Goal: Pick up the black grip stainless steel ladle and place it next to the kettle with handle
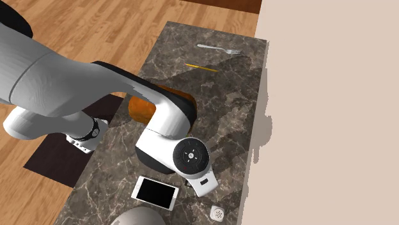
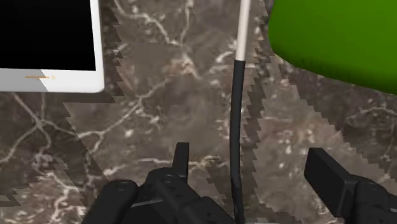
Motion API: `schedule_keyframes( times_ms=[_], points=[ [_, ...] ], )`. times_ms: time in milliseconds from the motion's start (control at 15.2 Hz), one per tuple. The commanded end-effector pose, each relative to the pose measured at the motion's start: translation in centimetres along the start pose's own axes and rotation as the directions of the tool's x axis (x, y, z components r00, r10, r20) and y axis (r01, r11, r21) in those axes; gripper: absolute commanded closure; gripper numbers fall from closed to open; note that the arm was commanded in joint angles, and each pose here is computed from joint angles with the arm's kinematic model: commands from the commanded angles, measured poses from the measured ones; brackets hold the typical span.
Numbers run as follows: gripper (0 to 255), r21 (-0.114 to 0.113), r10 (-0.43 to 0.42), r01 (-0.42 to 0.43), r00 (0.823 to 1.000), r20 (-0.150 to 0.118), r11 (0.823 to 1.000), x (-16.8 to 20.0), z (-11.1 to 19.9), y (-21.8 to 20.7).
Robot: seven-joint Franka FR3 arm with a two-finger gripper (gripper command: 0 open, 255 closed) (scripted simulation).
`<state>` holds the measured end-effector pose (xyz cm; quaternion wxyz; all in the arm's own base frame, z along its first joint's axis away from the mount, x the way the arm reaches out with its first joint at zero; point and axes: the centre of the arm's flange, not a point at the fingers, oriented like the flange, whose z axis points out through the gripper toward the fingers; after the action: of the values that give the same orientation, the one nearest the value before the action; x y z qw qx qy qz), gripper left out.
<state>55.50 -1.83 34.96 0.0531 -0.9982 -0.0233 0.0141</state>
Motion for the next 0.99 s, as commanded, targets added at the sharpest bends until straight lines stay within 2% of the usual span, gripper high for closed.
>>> schedule_keyframes(
  times_ms=[0, 132, 396, 924],
  points=[
    [0, 0.000, 0.000, 0.000, 1.000, 0.000, 1.000, 0.0, 0.0, 0.0],
    [0, 0.000, 0.000, 0.000, 1.000, 0.000, 1.000, 0.0, 0.0, 0.0],
    [0, 0.000, 0.000, 0.000, 1.000, 0.000, 1.000, 0.0, -5.0, 0.0],
    [0, 0.000, 0.000, 0.000, 1.000, 0.000, 1.000, 0.0, -5.0, 0.0]
  ],
)
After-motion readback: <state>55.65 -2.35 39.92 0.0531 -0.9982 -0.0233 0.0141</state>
